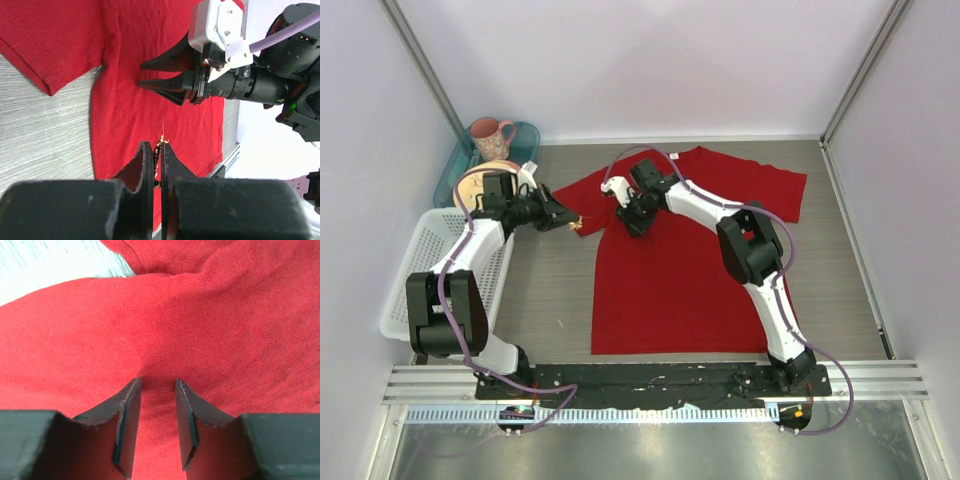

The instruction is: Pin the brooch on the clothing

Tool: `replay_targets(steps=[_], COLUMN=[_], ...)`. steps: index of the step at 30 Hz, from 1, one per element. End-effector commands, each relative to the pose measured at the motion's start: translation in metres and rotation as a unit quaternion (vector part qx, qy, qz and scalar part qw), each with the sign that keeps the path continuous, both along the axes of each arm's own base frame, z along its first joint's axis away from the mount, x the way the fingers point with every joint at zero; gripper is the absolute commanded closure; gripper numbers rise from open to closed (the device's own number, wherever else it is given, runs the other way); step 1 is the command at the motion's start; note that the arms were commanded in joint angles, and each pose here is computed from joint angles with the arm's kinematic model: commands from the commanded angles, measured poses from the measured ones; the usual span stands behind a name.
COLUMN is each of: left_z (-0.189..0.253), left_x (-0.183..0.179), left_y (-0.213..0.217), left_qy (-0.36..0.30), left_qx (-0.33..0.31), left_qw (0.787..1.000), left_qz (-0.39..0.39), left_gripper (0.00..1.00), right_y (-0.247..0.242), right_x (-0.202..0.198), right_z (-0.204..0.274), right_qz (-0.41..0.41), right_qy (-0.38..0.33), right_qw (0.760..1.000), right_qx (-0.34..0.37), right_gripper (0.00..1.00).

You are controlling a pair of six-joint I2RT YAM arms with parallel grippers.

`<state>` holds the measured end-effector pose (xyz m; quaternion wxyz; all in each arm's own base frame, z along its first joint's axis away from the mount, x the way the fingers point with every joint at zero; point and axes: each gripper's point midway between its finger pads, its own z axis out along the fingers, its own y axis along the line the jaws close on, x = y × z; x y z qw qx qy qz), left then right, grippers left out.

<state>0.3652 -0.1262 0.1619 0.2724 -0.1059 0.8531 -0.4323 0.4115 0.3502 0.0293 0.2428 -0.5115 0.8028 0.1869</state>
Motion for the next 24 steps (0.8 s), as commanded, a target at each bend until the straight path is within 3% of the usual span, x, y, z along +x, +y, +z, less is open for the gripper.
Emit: replay_targets(steps=[1, 7, 12, 15, 19, 24], left_z=[0.003, -0.008, -0.022, -0.028, -0.026, -0.031], left_x=[0.005, 0.0, -0.013, -0.02, -0.022, -0.016], left_y=[0.006, 0.006, 0.003, 0.0, -0.008, -0.01], left_qy=[-0.013, 0.002, 0.029, 0.041, 0.034, 0.032], left_qx=[0.008, 0.009, -0.002, -0.007, -0.005, -0.004], left_qw=[1.0, 1.0, 1.0, 0.999, 0.999, 0.999], left_qz=[0.008, 0.006, 0.004, -0.002, -0.016, -0.012], left_gripper=[1.0, 1.0, 1.0, 1.0, 1.0, 1.0], right_y=[0.0, -0.019, -0.029, -0.023, -0.01, -0.02], right_x=[-0.014, -0.092, -0.128, -0.118, -0.064, -0.012], right_z=[-0.001, -0.011, 0.0, 0.029, 0.072, 0.074], right_qz=[0.023, 0.081, 0.112, 0.105, 0.038, -0.064], right_qy=[0.016, 0.094, 0.12, 0.098, 0.061, 0.036], right_qw=[1.0, 0.992, 0.986, 0.99, 0.995, 0.993], right_qx=[0.002, -0.016, -0.011, 0.014, 0.075, 0.087], right_gripper=[0.64, 0.71, 0.72, 0.69, 0.65, 0.64])
